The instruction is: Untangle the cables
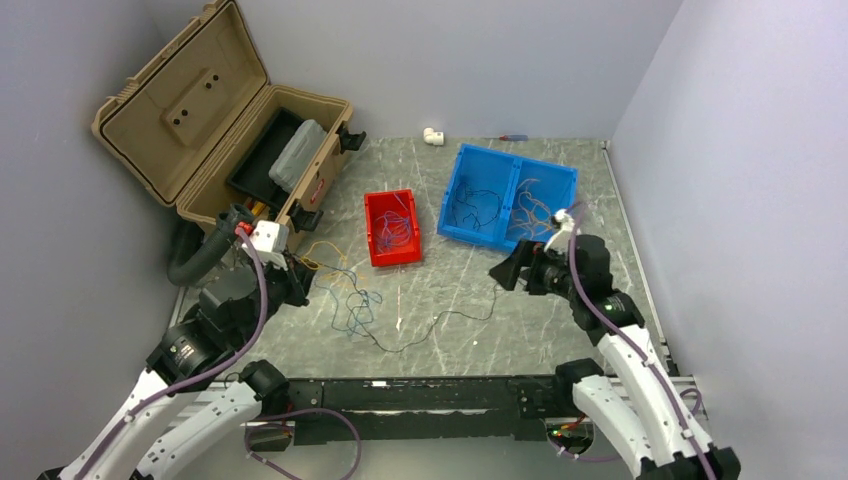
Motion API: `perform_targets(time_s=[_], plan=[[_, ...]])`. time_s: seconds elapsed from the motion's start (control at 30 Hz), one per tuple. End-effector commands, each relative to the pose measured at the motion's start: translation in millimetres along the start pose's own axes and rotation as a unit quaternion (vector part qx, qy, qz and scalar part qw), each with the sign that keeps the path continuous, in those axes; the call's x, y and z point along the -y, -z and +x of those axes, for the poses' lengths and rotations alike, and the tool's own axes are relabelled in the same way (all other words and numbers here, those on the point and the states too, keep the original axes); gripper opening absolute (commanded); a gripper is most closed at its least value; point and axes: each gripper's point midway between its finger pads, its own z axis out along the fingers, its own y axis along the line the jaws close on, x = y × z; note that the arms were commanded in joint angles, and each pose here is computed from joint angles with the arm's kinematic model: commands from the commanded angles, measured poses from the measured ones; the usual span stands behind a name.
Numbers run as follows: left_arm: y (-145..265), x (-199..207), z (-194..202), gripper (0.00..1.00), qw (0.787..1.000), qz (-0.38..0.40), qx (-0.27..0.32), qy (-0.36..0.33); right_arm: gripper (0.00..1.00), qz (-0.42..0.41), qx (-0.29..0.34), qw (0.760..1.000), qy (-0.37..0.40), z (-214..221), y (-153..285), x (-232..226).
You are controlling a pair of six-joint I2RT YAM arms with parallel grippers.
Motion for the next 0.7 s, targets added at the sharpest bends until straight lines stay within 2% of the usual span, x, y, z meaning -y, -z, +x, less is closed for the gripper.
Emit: perform_targets(time_s=[0.0, 0.17, 0.3, 0.4, 0.67], plan=[[11, 27, -38, 0.0, 0.996, 0.069, 0.049, -0.016, 0.92, -0.201, -0.009, 0.972, 0.126, 8, 1, -85], [19, 30, -51, 0.0, 0.995, 0.075, 0.06, -0.015, 0.91, -0.321, -0.042, 0.922, 0.213, 49, 2, -150], [25, 35, -64, 0.0, 0.994, 0.085, 0.071, -0.015, 0.9, -0.341, -0.068, 0.892, 0.289, 85, -11, -171], [29, 39, -73, 0.0, 0.992, 0.093, 0.078, -0.015, 0.9, -0.336, -0.069, 0.884, 0.318, 103, -26, -177], [39, 46, -92, 0.0, 0.989, 0.109, 0.095, -0.016, 0.9, -0.339, -0.068, 0.879, 0.328, 125, -66, -198]])
